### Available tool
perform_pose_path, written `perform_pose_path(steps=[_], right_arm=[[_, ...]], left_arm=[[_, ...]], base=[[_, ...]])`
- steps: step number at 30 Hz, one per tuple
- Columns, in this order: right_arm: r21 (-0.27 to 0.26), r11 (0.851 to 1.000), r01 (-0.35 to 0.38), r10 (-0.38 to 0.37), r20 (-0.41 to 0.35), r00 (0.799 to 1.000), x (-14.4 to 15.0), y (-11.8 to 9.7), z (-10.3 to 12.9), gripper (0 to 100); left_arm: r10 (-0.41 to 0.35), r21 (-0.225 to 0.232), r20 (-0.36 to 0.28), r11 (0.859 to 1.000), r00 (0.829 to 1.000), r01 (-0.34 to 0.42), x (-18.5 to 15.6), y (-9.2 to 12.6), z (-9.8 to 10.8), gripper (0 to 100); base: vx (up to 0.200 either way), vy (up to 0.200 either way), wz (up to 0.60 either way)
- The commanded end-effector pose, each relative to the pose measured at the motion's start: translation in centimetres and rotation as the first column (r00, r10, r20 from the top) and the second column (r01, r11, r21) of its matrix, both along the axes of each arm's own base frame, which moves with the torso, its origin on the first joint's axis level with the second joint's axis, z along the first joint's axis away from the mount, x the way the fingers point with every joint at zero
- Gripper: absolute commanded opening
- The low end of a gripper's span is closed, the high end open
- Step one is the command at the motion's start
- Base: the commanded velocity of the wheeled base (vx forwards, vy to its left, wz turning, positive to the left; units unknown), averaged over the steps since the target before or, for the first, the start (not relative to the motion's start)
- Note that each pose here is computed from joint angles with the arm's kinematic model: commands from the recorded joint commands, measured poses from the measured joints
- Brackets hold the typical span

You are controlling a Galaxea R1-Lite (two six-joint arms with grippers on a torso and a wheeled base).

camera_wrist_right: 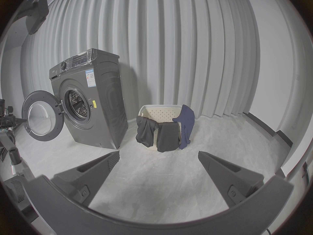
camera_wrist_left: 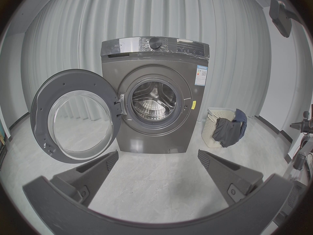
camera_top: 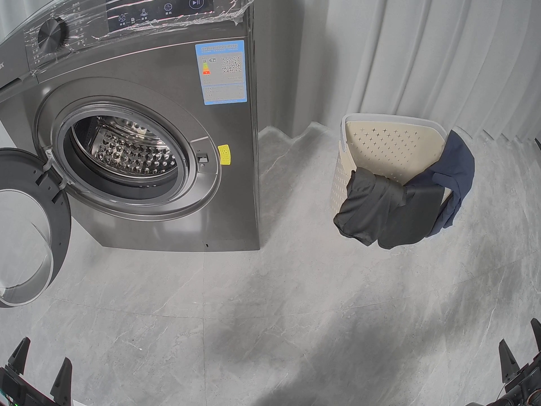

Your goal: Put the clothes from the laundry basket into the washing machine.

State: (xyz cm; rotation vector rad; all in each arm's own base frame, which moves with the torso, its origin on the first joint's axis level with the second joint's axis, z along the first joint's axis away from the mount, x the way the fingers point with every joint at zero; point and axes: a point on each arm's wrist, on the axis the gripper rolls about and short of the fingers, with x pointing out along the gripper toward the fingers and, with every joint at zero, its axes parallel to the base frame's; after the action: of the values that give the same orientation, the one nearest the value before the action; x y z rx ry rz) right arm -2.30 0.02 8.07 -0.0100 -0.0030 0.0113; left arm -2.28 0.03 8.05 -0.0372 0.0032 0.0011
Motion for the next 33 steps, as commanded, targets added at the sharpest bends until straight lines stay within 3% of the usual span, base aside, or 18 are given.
perform_pose_path(steps=[1, 14, 20, 33], right_arm=[[0.001, 1.0, -0.001, 0.001, -0.012, 1.0, 0.09, 0.0, -0.46, 100], [-0.001, 1.0, -0.001, 0.001, -0.012, 1.0, 0.09, 0.0, -0.46, 100], [-0.001, 1.0, -0.001, 0.001, -0.012, 1.0, 0.09, 0.0, -0.46, 100], [-0.001, 1.0, -0.001, 0.001, -0.012, 1.0, 0.09, 0.0, -0.46, 100]], left_arm=[[0.0, -0.001, -0.001, 1.0, 1.0, 0.0, 0.01, 0.0, -0.43, 100], [0.0, -0.001, -0.001, 1.0, 1.0, 0.0, 0.01, 0.0, -0.43, 100], [0.0, -0.001, 0.0, 1.0, 1.0, 0.0, 0.0, 0.0, -0.44, 100], [0.0, -0.003, -0.001, 1.0, 1.0, 0.0, 0.01, 0.0, -0.43, 100]], base=[[0.0, -0.2, 0.0], [0.0, -0.2, 0.0], [0.0, 0.0, 0.0], [0.0, -0.2, 0.0]])
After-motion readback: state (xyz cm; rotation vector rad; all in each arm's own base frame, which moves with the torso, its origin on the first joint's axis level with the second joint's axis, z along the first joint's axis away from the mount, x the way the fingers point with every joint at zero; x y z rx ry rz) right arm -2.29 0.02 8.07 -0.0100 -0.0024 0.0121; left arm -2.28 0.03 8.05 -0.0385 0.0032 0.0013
